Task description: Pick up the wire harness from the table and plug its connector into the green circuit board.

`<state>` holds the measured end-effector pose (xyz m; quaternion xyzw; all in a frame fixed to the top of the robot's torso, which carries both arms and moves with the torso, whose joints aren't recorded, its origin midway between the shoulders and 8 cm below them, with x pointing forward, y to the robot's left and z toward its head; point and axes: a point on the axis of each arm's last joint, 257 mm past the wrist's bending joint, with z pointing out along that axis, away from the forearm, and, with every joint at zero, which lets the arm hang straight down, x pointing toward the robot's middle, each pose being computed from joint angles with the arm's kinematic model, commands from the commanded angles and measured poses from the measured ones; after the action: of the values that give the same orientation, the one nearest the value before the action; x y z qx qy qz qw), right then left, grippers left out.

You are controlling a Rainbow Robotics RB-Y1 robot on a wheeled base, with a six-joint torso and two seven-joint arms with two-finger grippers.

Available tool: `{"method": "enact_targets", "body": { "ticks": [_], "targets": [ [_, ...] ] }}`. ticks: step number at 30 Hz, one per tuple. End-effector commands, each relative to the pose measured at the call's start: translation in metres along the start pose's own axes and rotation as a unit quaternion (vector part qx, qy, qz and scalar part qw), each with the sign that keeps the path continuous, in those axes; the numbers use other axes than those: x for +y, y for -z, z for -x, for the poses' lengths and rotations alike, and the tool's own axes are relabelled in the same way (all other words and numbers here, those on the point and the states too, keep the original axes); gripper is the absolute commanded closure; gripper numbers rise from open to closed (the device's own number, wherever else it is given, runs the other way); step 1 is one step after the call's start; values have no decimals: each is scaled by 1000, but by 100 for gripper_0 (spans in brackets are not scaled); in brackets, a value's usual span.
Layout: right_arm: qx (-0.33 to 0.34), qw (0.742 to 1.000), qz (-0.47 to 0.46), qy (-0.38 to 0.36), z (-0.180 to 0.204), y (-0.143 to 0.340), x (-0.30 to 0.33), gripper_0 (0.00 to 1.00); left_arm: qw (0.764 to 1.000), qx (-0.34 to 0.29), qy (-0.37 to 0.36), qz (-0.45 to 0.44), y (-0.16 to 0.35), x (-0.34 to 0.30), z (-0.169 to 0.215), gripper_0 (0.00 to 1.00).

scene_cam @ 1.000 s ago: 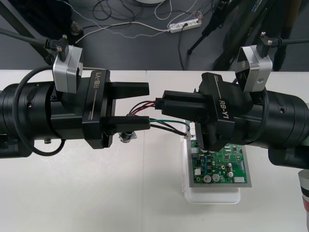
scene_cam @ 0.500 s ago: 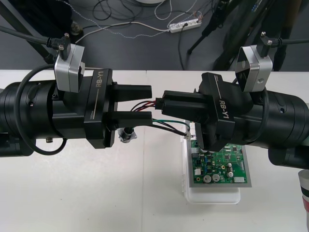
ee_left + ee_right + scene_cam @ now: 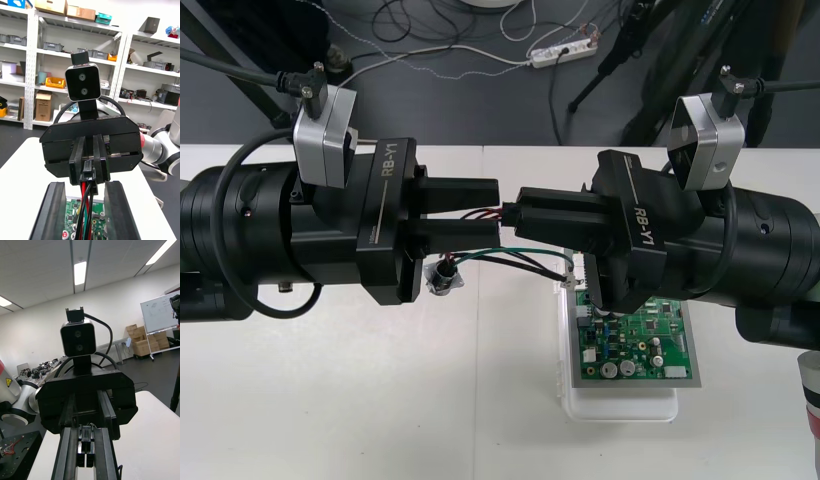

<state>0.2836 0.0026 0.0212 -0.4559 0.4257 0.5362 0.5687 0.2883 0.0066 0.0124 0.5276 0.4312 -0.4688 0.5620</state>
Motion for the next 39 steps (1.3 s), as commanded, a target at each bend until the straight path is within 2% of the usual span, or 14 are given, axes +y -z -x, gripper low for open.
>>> {"method": "enact_targets", "body": {
  "ticks": [1, 7, 11, 26, 27, 29, 30, 31, 36, 39],
  "targets": [
    [-20, 1000, 8, -5, 7, -6, 6, 100, 999, -21, -39, -19, -14, -9, 18, 75],
    [-21, 1000, 8, -5, 8, -7, 7, 100, 999, -20, -39, -18, -14, -8, 17, 83],
    [-20, 1000, 9, -6, 8, -7, 7, 100, 999, -20, -39, -18, -14, -8, 17, 100],
    [-20, 1000, 8, -5, 7, -6, 6, 100, 998, -22, -49, -16, -15, -8, 19, 100],
    [-20, 1000, 7, -5, 8, -6, 6, 90, 998, -23, -50, -15, -15, -7, 19, 100],
    [-20, 1000, 5, -5, 8, -5, 5, 32, 998, -24, -53, -15, -15, -7, 20, 100],
    [-20, 1000, 4, -5, 8, -4, 5, 20, 998, -24, -54, -16, -15, -7, 20, 100],
    [-19, 1000, 2, -6, 7, -3, 3, 0, 998, -25, -55, -15, -15, -7, 20, 100],
    [0, 1000, -6, -5, 0, 6, -2, 0, 998, -24, -56, -15, -15, -7, 20, 100],
    [34, 999, -6, 0, -11, 22, -1, 0, 998, -24, -58, -15, -15, -7, 20, 100]
  ]
}}
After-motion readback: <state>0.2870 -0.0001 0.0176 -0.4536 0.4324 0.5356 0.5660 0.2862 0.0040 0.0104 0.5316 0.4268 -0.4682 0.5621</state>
